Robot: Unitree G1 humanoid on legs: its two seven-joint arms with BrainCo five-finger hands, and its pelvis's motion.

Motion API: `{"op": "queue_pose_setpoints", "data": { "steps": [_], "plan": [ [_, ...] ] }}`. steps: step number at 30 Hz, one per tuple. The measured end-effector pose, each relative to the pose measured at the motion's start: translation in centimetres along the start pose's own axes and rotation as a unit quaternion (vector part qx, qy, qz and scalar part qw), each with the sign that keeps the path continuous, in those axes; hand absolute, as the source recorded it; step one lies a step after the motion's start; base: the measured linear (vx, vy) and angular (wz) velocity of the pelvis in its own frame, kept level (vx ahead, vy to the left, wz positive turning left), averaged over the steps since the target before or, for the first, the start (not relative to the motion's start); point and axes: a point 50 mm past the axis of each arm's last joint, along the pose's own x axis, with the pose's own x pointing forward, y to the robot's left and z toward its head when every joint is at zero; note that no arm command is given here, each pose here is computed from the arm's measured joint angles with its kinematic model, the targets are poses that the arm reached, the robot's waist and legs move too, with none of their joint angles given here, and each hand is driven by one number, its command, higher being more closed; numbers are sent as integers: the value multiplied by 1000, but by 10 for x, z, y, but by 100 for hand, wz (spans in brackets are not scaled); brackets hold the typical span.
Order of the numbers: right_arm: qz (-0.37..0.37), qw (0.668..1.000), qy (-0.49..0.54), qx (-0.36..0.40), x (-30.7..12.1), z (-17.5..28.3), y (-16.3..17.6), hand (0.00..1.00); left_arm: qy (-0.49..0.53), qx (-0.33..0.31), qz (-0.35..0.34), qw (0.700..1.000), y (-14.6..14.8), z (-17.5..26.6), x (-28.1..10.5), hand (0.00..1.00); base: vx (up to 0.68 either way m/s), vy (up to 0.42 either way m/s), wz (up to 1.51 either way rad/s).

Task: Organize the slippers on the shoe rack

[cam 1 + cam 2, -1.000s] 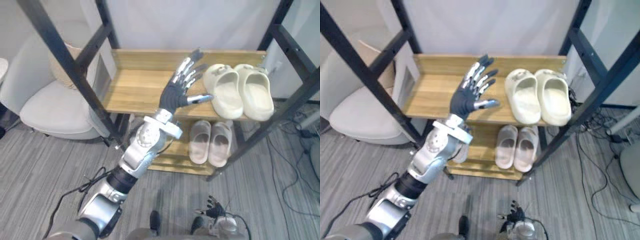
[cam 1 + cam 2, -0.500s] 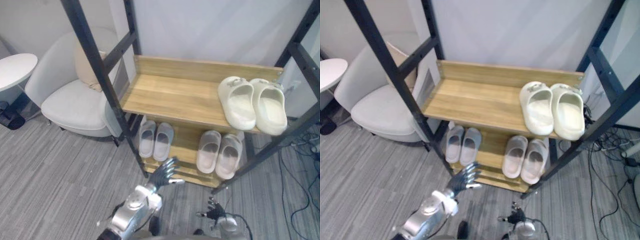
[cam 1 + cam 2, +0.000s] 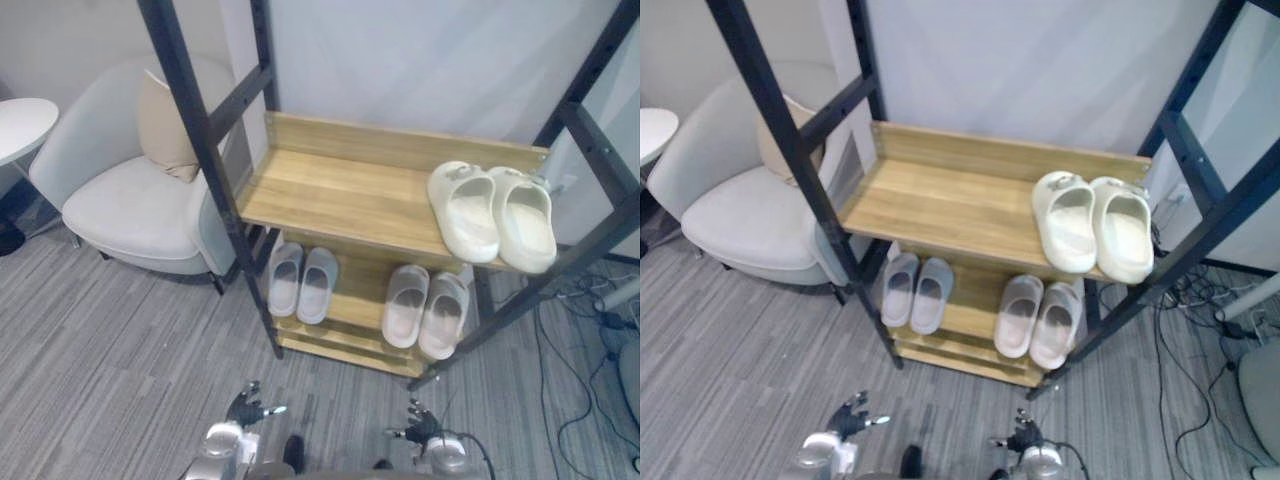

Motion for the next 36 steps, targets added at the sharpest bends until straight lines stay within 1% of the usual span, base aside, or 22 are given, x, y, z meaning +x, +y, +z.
{"op": "queue_pose_setpoints", "data": {
  "steps": [7,12,16,18,20,25,27,29,36],
  "plan": [
    [-9,1000,-2,8,1,2,-3,0,16,-24,32,999,3,-10,-3,0,43,0,-16],
    [-8,1000,-2,7,1,2,-3,0,25,-27,37,999,2,-16,-4,0,51,-3,-8],
    [-1,1000,6,5,2,3,1,0,34,-43,39,998,-2,-22,-6,0,66,8,32],
    [-1,1000,6,4,3,5,1,0,32,-44,37,998,-4,-21,-6,0,66,-10,77],
    [15,1000,-7,-4,5,15,11,0,23,-41,45,998,-1,-17,-6,0,154,-57,126],
    [25,999,-23,-3,6,24,18,0,17,-41,54,998,0,-14,-5,0,86,-202,136],
    [20,999,-27,-5,8,28,15,0,11,-44,46,998,-7,-7,-2,0,23,-219,137],
    [5,999,-32,-16,10,31,2,0,1,-60,30,998,-27,-1,-1,0,38,-158,122],
    [-1,998,-60,-10,12,49,5,0,-15,-50,23,998,-29,12,4,0,-2,-56,86]
  ]
}}
